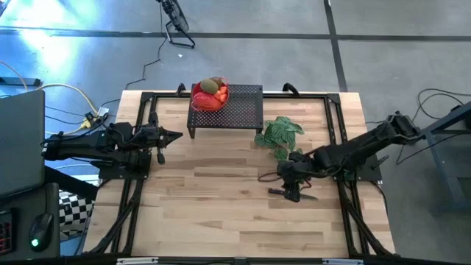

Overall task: Pick & Place Fruit
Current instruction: Put the black knife on the shelf

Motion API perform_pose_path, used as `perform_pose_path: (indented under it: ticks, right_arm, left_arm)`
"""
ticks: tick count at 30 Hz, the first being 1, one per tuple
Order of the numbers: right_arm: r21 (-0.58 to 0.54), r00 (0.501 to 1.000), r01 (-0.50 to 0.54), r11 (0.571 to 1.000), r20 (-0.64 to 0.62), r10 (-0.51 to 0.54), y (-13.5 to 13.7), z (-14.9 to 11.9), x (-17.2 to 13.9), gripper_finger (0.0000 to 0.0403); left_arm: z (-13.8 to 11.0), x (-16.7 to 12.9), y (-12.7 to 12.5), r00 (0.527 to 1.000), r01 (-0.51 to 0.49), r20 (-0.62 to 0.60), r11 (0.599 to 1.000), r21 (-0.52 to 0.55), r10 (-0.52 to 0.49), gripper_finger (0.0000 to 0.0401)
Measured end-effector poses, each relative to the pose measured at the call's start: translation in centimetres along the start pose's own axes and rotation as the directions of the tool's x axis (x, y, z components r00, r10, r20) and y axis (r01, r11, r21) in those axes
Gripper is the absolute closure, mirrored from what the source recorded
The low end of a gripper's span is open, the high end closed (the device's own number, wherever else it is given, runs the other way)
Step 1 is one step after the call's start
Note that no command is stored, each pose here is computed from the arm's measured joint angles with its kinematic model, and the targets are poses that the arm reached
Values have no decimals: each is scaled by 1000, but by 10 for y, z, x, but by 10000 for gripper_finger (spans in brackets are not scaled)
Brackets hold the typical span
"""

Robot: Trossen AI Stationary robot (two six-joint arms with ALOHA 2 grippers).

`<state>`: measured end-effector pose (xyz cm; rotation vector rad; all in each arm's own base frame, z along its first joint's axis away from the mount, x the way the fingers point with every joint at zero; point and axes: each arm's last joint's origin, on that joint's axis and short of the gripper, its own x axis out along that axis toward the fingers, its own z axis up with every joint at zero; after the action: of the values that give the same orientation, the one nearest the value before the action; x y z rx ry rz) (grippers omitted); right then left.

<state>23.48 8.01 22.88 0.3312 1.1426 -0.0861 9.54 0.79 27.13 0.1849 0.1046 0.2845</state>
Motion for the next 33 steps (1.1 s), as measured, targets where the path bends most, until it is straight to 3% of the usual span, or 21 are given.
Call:
perform_pose_path:
  ticks: [3,7,23,33]
  right_arm:
    - [-80,999,4,997,41,-1,6,1,1,171]
    - [-119,999,27,992,38,-22,11,-2,7,142]
    - [-80,982,124,989,-134,-133,15,-9,70,158]
    - [-92,966,152,984,-197,-168,14,-14,90,158]
  left_arm:
    - [0,0,0,1000,0,-1,1000,-2,0,401]
    - [0,0,0,1000,-1,-1,1000,-2,1,401]
    - [0,0,0,1000,-2,-5,1000,0,2,401]
    - [-1,0,0,1000,-2,-6,1000,-2,2,401]
